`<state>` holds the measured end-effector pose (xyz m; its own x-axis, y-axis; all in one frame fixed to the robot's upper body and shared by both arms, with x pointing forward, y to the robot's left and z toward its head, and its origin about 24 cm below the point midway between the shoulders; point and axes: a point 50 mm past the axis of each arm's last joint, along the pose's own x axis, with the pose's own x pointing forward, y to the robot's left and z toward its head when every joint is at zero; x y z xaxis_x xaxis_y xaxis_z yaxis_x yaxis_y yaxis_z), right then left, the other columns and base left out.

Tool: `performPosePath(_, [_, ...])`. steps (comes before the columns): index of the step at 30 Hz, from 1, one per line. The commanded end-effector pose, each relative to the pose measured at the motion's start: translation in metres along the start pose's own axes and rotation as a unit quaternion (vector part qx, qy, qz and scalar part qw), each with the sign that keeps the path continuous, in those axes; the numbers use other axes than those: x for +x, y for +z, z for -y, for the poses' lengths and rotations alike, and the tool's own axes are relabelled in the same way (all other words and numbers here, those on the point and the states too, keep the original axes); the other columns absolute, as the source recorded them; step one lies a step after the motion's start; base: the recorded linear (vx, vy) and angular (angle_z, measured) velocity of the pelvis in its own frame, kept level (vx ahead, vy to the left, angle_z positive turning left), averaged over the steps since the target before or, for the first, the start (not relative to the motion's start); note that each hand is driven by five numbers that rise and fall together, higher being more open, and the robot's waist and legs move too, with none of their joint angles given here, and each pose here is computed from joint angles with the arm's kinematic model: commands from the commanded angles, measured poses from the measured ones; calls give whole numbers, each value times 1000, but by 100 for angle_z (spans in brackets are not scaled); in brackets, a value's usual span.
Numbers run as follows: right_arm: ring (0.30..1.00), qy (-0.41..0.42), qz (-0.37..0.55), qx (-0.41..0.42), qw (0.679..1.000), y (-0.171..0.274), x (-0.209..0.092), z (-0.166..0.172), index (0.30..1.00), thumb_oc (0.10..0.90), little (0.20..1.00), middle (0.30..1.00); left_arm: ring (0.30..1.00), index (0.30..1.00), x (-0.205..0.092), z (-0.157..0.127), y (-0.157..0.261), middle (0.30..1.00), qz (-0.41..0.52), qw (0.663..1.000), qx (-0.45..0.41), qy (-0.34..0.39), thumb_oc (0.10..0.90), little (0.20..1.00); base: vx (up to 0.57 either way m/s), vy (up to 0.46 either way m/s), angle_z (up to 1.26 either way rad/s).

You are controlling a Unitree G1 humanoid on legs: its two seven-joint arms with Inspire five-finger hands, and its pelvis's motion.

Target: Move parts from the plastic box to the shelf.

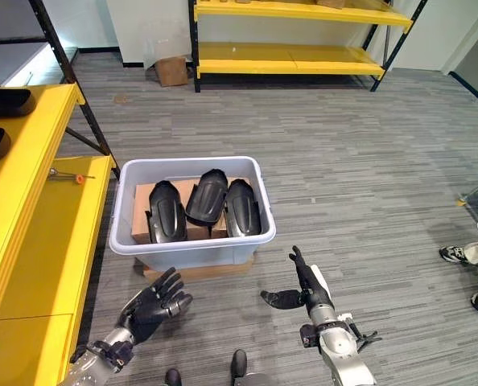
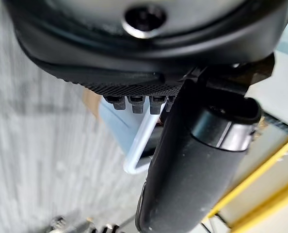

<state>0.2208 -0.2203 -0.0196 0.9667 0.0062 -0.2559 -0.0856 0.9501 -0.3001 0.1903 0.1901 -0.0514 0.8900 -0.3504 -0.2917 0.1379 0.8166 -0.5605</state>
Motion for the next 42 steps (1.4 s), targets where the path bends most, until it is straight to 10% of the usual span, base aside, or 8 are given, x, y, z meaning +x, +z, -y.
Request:
performPosePath(1, [1000,-36,140,-57,988,50,13,28,1000,900,1000,1000,1000,1000,13,30,24,1000,74,992,21,-99,900,1000,94,-60,20])
performPosePath(42, [1000,-38,211,-88,973,82,19,16,1000,900,1000,1000,1000,1000,14,15,45,1000,94,988,79,-88,900,1000,150,104,-6])
